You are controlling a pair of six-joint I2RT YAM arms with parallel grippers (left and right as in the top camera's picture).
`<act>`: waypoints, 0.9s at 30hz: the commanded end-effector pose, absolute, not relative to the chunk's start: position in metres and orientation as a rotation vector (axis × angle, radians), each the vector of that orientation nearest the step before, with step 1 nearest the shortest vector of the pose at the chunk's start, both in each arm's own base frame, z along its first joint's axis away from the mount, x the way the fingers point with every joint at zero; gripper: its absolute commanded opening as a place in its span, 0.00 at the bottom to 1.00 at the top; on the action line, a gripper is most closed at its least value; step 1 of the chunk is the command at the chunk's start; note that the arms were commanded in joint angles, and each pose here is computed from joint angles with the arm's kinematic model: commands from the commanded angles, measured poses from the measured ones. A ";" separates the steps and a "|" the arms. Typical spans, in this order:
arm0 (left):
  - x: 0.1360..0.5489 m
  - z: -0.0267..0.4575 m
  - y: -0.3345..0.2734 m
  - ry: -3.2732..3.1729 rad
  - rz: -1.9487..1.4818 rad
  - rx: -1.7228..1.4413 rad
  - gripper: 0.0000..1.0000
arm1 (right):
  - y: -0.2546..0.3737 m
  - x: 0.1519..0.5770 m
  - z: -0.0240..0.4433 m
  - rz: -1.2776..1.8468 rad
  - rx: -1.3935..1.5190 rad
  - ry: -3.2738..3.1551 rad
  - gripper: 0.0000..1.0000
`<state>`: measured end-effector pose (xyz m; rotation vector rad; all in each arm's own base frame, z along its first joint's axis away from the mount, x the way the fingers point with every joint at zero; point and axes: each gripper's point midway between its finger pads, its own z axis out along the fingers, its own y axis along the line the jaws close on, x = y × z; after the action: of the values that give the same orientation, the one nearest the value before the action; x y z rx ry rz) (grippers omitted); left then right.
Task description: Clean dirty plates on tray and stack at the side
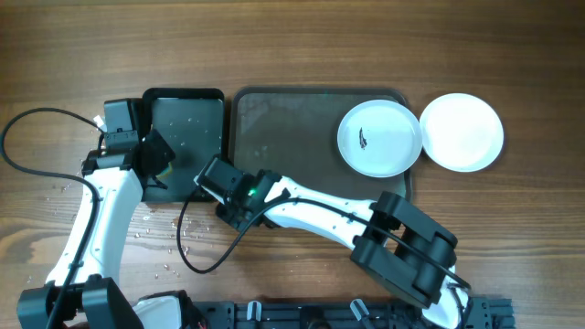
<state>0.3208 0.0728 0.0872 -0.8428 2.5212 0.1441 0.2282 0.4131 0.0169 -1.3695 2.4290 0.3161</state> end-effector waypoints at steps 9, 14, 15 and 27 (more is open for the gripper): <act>0.321 0.092 0.074 2.495 0.133 -0.867 0.05 | 0.412 0.211 0.003 0.275 -1.410 2.458 0.24; 0.321 0.092 0.074 2.495 0.133 -0.867 0.05 | 0.414 0.203 0.002 0.272 -1.438 2.449 0.19; 0.321 0.092 0.074 2.495 0.133 -0.867 0.05 | 0.414 0.203 0.002 0.272 -1.439 2.449 0.18; 0.321 0.092 0.074 2.495 0.132 -0.867 0.04 | 0.411 0.202 -0.013 0.245 -1.456 2.469 0.25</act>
<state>0.3208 0.0723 0.0871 -0.8423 2.5224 0.1407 0.2160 0.4130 0.0120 -1.3997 2.4253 0.2500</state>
